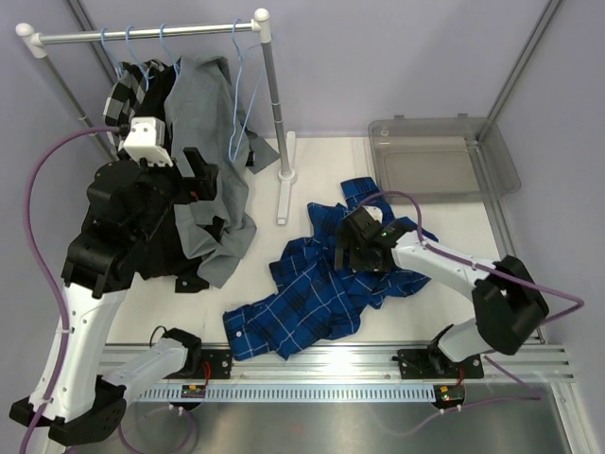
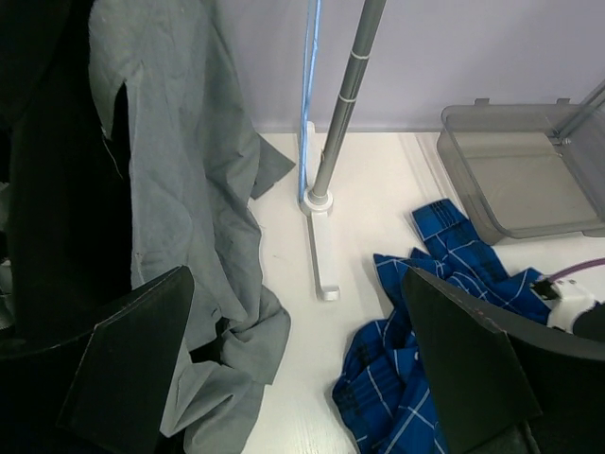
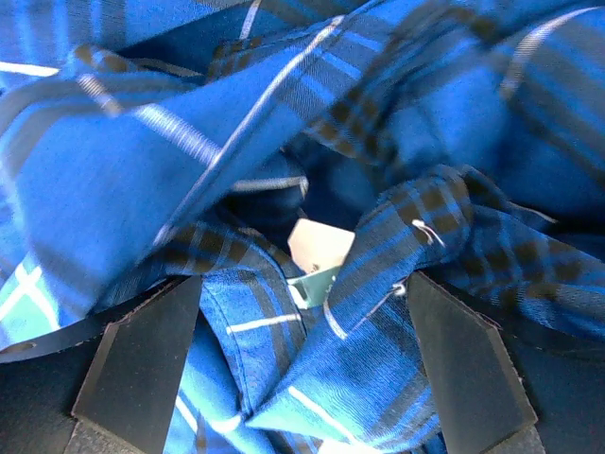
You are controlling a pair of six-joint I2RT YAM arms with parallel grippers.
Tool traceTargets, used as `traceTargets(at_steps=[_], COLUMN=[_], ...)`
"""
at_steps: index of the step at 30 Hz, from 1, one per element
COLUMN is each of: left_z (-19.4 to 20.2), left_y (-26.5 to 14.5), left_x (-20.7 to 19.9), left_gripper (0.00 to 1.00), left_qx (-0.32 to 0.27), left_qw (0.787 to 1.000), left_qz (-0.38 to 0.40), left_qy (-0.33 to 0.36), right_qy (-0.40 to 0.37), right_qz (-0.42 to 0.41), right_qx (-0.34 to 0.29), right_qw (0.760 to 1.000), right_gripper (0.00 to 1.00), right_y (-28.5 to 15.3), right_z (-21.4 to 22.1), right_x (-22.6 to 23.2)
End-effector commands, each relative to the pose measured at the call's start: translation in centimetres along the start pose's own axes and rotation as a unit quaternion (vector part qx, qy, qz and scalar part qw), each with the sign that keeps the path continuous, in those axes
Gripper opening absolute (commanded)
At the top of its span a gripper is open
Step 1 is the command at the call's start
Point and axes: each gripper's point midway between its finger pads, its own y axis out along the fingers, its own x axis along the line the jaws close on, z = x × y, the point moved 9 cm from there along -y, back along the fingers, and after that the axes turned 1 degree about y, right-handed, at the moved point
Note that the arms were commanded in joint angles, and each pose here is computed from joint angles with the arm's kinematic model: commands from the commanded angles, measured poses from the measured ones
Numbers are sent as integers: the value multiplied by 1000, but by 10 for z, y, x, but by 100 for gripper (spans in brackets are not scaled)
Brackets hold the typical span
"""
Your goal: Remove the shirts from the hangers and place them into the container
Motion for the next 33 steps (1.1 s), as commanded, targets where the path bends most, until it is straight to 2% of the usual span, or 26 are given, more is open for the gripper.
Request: traceTargets(at_steps=[1,7,9,10,11,14,15,17,20,23,24,26,27,29,30,32,33], left_z=[3,9,10,10,10,11,11,12,12,10,9,8,8,7,6,5,6], left_y=[-1,-2,-2,-2,-3,-4,-3,-4,-5,-9,-10,-12,-13,-14,-16,-17,-17], left_x=[-4,-6,-6,-6,-6,-6,-6,-6,-7,-7,-7,-7,-7,-7,-7,-8,-8], left_gripper=[99,99,99,99,99,99,99,99,99,99,99,99,99,99,99,99,99], left_qx=[-1,9,10,10,9,10,10,10,11,6,4,1,1,0,-3,-5,-4], left_qw=[1000,999,999,999,999,999,999,999,999,998,998,998,998,998,998,998,998], left_qz=[22,38,41,41,42,44,44,45,50,54,54,54,54,55,57,59,60], left_qy=[-12,-17,-17,-16,-17,-15,-15,-15,-16,-18,-18,-19,-19,-19,-21,-22,-23], right_qy=[21,33,40,42,42,44,44,38,34,23,30,17,26,26,30,44,50], right_qz=[-15,48,49,54,57,66,67,56,22,-23,-57,-57,-85,-73,-89,-69,-80], right_qx=[-3,63,71,77,81,85,84,75,27,-61,-111,-156,-205,-246,-291,-328,-362], right_qw=[1000,996,995,995,994,993,993,995,999,998,992,986,975,966,952,941,927], right_gripper=[100,100,90,82,60,32,16,0,0,0,0,0,0,0,0,0,0], right_y=[20,63,70,74,76,81,82,80,61,12,-22,-57,-95,-130,-166,-195,-225], right_z=[-2,21,26,31,33,38,38,36,19,-14,-36,-58,-81,-102,-123,-146,-164], right_x=[22,22,22,20,18,15,14,15,21,27,35,33,40,33,33,18,14])
